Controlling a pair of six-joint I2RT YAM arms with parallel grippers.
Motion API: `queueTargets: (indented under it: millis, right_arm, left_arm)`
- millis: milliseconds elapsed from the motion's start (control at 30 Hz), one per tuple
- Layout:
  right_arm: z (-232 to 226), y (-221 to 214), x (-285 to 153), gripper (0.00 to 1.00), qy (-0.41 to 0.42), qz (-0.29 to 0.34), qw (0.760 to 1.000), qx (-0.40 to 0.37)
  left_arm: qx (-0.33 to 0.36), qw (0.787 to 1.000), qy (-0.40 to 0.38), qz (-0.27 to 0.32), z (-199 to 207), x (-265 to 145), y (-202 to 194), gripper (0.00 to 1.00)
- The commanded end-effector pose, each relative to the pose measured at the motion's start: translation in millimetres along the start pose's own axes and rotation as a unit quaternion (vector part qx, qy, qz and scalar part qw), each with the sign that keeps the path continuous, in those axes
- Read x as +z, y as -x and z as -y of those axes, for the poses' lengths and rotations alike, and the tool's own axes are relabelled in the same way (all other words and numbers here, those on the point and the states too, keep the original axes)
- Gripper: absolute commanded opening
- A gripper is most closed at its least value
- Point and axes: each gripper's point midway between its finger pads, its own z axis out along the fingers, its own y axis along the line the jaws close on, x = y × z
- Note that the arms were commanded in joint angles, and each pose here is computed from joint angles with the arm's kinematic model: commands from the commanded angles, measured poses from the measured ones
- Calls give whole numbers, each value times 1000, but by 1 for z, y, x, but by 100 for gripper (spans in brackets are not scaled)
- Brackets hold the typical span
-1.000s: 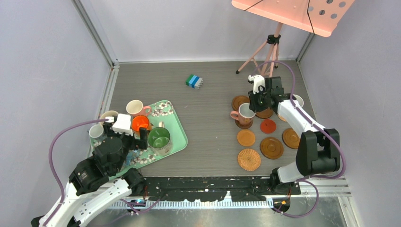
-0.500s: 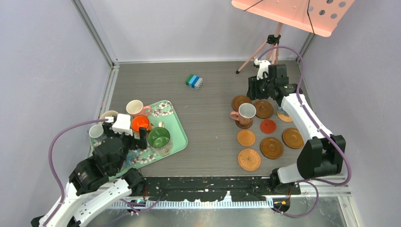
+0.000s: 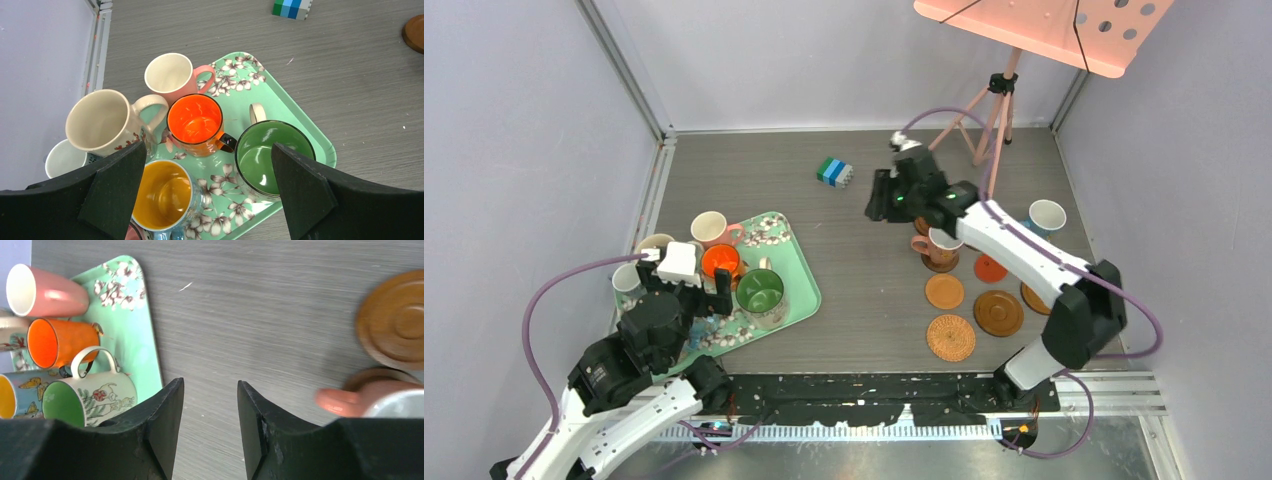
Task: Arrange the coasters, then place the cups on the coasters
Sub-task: Place the cup on the coaster, then pick up the cup from the tray.
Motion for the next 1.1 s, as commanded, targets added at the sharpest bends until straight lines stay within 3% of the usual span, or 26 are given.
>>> queueTargets:
  millis: [0, 433, 1067]
  right_arm:
    - [-61, -13, 16, 52, 7, 3, 1000, -30]
    - [-184, -90, 45, 54, 71, -67, 983, -155]
    - [-209, -165, 77, 56, 76, -155, 958, -231]
  left_arm:
    - [-20, 999, 12, 24, -5, -1, 10, 99]
    - [-36, 998, 20, 41, -12, -6, 13, 99]
    - [-36, 998, 20, 41, -12, -6, 13, 99]
